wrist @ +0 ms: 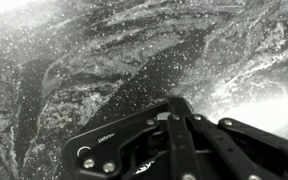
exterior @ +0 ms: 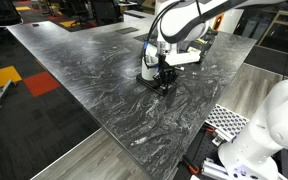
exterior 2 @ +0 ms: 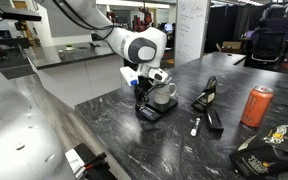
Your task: Press a button on the digital scale
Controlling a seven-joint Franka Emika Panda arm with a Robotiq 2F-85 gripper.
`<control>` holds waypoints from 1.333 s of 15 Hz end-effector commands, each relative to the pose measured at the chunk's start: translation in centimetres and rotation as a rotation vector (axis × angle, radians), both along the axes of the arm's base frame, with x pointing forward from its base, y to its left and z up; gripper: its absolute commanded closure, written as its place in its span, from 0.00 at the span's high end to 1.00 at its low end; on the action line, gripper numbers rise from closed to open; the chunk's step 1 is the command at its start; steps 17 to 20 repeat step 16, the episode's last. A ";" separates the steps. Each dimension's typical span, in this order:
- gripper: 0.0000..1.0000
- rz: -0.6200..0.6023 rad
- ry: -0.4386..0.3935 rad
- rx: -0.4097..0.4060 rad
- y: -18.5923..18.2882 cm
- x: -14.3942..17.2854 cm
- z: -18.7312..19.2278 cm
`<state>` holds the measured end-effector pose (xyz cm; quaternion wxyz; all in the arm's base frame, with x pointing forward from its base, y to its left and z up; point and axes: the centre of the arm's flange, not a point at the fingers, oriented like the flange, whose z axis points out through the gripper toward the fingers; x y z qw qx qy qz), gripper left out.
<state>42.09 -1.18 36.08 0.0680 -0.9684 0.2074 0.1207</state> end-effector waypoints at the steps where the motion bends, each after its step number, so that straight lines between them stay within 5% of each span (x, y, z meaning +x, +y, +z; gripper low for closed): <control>1: 0.00 0.010 0.022 -0.007 1.2 1.0 -1.7; 12: 0.00 0.043 -0.201 -0.256 8.2 -2.7 7.7; 20: 0.00 0.047 -0.284 -0.262 8.8 -3.4 9.7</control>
